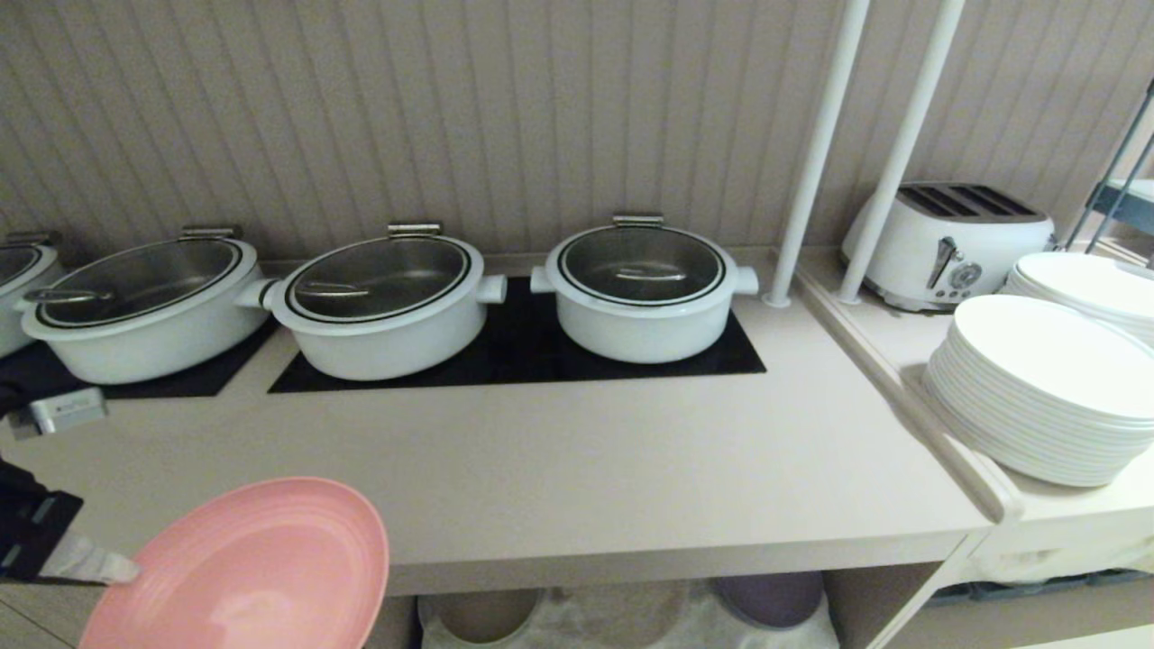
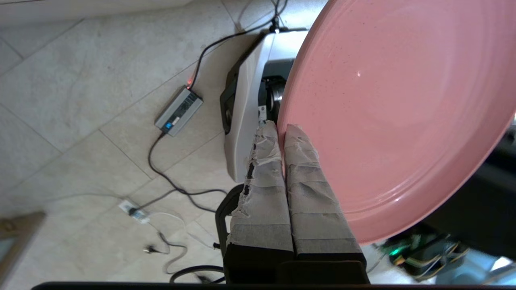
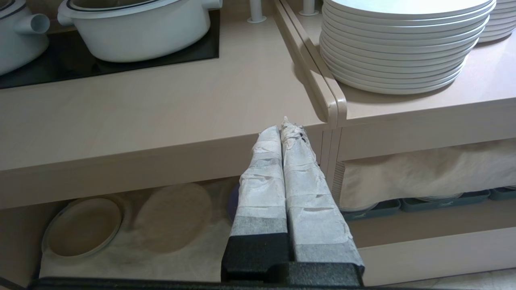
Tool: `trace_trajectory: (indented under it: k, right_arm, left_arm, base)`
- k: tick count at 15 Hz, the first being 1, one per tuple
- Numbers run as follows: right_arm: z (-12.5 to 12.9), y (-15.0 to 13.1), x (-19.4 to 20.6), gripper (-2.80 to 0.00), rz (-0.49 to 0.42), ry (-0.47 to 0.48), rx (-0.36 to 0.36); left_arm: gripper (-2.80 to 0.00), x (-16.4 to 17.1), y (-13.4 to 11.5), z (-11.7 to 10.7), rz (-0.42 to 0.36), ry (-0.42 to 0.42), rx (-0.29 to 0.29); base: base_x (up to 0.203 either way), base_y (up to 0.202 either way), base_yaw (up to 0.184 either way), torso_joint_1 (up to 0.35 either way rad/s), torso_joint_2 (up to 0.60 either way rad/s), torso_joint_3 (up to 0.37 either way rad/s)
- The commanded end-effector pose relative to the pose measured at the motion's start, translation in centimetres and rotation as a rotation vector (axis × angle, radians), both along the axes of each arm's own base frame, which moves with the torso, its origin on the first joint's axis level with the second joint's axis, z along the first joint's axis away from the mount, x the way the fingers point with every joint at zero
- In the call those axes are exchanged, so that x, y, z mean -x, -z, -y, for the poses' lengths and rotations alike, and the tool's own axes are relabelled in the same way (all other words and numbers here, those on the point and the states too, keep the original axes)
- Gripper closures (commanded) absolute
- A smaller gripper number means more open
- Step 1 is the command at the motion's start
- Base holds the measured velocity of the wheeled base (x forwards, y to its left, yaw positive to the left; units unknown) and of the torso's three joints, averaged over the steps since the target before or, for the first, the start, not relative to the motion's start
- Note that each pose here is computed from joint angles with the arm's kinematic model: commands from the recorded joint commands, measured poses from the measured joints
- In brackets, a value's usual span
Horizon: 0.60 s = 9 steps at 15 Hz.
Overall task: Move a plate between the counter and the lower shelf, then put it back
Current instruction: Put the plate in the cupboard
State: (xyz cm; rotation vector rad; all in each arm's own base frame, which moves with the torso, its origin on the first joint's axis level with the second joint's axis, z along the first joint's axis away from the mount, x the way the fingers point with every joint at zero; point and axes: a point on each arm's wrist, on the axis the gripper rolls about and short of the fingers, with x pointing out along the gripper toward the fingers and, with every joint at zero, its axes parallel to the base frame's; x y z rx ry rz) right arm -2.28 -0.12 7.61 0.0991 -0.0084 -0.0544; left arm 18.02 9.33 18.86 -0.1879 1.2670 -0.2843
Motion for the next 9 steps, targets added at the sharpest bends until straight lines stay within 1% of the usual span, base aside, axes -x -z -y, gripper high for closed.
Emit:
trace_trajectory:
  k: [1,3,5,9]
  right_arm:
    - [0.0,0.0,0.0,0.00,0.000,0.001,-0.001]
    - [0.0,0.0,0.0,0.00,0.000,0.001,-0.001]
    - [0.0,0.0,0.0,0.00,0.000,0.001,-0.001]
    - [0.0,0.0,0.0,0.00,0.000,0.001,-0.001]
  left_arm:
    - [0.00,0.5,-0.1,1.0,0.007,0.036,-0.001]
    - [0.00,0.5,-0.2,1.6,0.015,0.064,-0.002]
    - [0.00,0.6,-0.4,2.2,0.028,0.090,0.013]
    - [0.00,1.0,-0.3,3.4,0.029,0.139,0.018]
  base:
    - [0.000,0.000,0.000,0.000,0.00,0.000]
    - [0.000,0.000,0.000,0.000,0.00,0.000]
    - [0.000,0.000,0.000,0.000,0.00,0.000]
    - [0.000,0.000,0.000,0.000,0.00,0.000]
